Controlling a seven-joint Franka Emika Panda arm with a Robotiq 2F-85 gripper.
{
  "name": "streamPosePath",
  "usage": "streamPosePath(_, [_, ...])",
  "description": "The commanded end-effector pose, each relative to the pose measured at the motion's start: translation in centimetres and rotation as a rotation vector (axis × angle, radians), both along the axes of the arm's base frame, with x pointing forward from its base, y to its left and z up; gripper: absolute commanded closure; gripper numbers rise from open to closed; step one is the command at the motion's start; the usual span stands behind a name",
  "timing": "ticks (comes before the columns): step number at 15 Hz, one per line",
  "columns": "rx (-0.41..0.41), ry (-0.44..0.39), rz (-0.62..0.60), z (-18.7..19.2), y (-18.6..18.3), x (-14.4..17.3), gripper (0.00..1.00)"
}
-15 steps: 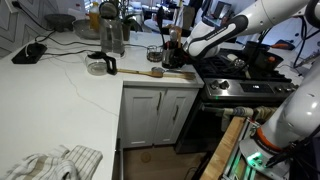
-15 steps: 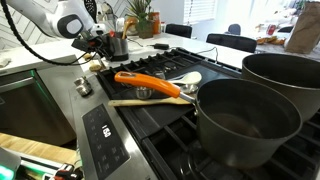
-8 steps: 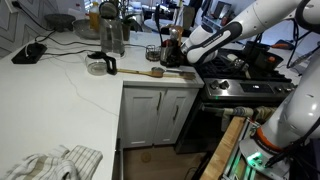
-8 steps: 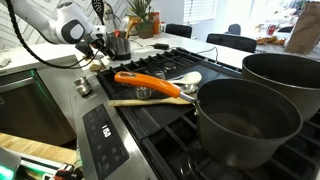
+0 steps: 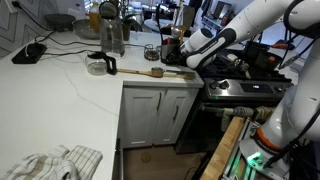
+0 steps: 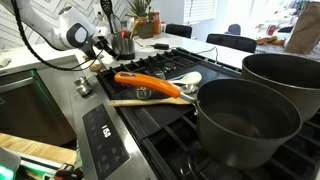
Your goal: Push the silver tin with utensils forward
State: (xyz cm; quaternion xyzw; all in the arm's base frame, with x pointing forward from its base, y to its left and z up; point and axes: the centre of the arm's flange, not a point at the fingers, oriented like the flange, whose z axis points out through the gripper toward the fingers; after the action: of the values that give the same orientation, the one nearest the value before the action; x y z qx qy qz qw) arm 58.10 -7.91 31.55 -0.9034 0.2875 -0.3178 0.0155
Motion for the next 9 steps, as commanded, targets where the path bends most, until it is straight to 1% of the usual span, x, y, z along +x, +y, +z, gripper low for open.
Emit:
streamPosePath(1, [-0.036,-0.023,-0.031,-0.4,0.9,0.3,0.00])
streamPosePath(3, [-0.050,0.020,0.002,-0.2,1.5,-0.3,0.00])
streamPosePath(4, [-0.064,0.023,0.024,0.1,2.0,-0.7,0.00])
streamPosePath(6, [-0.070,0.054,0.061,1.1,3.3,-1.7,0.00])
streamPosePath(7, [-0.065,0.088,0.076,1.9,4.1,-2.6,0.00])
streamPosePath(9, [-0.092,0.142,0.084,3.2,5.2,-4.0,0.00])
